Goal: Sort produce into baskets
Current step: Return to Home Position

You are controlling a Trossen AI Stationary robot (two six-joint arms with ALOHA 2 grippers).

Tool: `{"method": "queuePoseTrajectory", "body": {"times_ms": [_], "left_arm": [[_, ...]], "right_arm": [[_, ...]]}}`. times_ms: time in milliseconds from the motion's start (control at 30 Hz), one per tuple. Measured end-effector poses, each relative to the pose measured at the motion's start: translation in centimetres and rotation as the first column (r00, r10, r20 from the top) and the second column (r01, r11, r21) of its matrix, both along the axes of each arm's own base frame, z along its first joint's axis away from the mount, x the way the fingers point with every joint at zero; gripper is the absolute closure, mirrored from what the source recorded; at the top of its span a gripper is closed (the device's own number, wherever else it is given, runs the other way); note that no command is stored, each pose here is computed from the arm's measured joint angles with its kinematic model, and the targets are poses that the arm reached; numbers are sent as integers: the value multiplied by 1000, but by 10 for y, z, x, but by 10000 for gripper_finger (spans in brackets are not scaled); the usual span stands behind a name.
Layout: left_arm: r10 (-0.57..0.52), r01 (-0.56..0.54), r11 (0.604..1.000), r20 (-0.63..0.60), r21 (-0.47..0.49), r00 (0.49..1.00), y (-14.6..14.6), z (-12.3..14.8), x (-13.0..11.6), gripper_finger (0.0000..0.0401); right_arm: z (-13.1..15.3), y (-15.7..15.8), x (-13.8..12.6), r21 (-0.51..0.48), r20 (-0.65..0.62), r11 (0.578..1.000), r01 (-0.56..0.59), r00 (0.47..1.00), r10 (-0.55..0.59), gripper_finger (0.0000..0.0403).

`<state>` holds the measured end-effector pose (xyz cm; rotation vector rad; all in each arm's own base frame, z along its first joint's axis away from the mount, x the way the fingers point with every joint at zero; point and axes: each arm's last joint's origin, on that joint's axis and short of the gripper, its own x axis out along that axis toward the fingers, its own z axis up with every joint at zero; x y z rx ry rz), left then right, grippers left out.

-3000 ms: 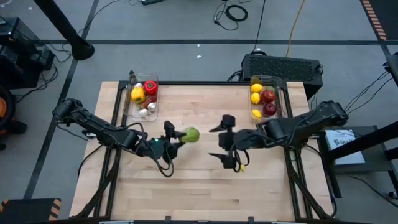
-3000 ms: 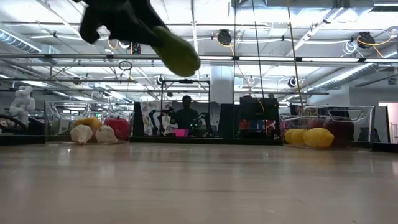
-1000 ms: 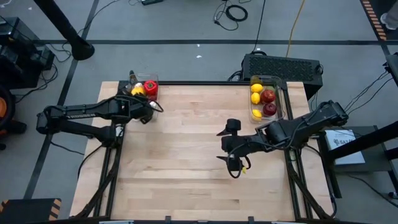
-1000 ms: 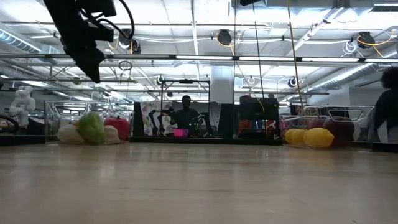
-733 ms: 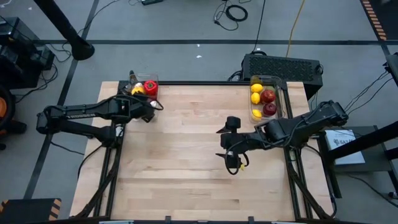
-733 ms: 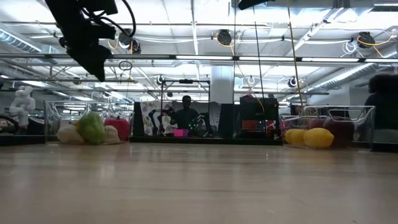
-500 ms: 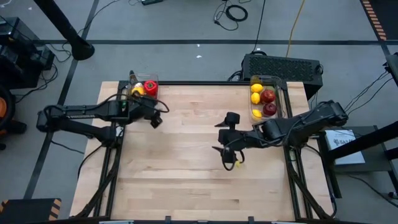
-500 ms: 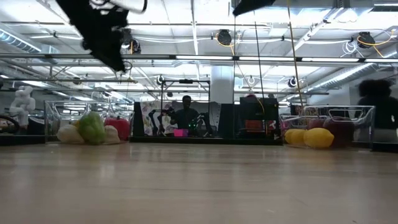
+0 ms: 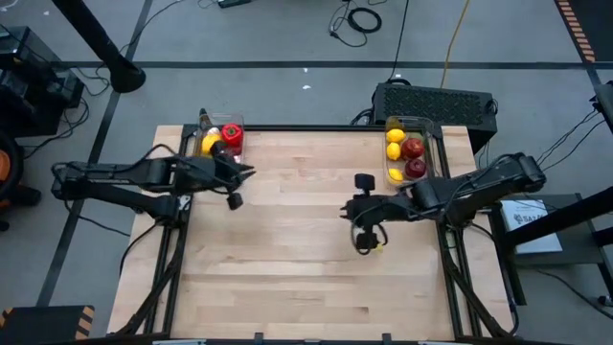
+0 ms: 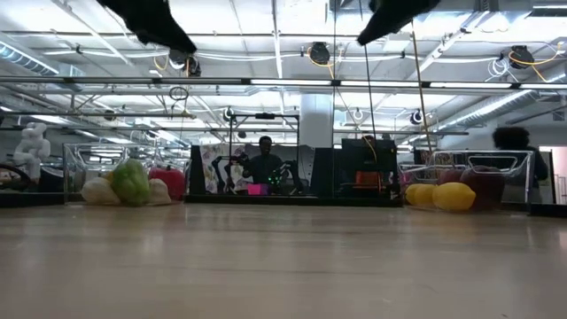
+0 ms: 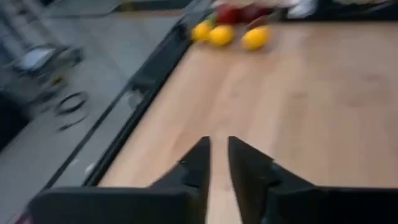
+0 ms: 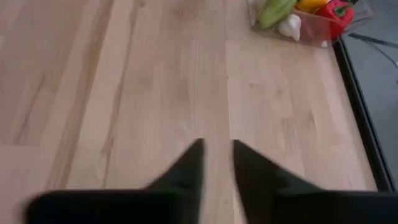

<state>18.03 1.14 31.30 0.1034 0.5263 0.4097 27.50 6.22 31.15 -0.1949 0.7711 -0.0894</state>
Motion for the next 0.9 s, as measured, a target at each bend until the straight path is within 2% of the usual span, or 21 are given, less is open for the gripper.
{"method": "queuePoseTrajectory", "body": {"times_ms": [67,100,233,533,767,900], "left_arm": [[-72,73,997,40,-18,997,-3,6,-7,365],[-110,112,993,69,-30,992,-5,9,-10,381],[-192,199,980,173,-26,966,-11,3,-20,392],[-227,234,972,288,12,930,-12,-19,-53,397],[-230,245,970,367,7,901,-11,-39,-74,395],[-229,250,968,379,-5,897,-12,-50,-80,395]], "right_arm": [[-1,-3,-12,10,32,1000,-1,999,1,379],[-1,-5,-18,18,59,1000,-1,998,0,389],[-6,-12,-45,57,169,998,3,986,-12,388],[-28,-26,-99,40,327,998,-38,945,23,402],[-53,-33,-122,-7,492,998,-67,869,62,402],[-64,-37,-128,13,514,999,-49,857,35,402]]}}
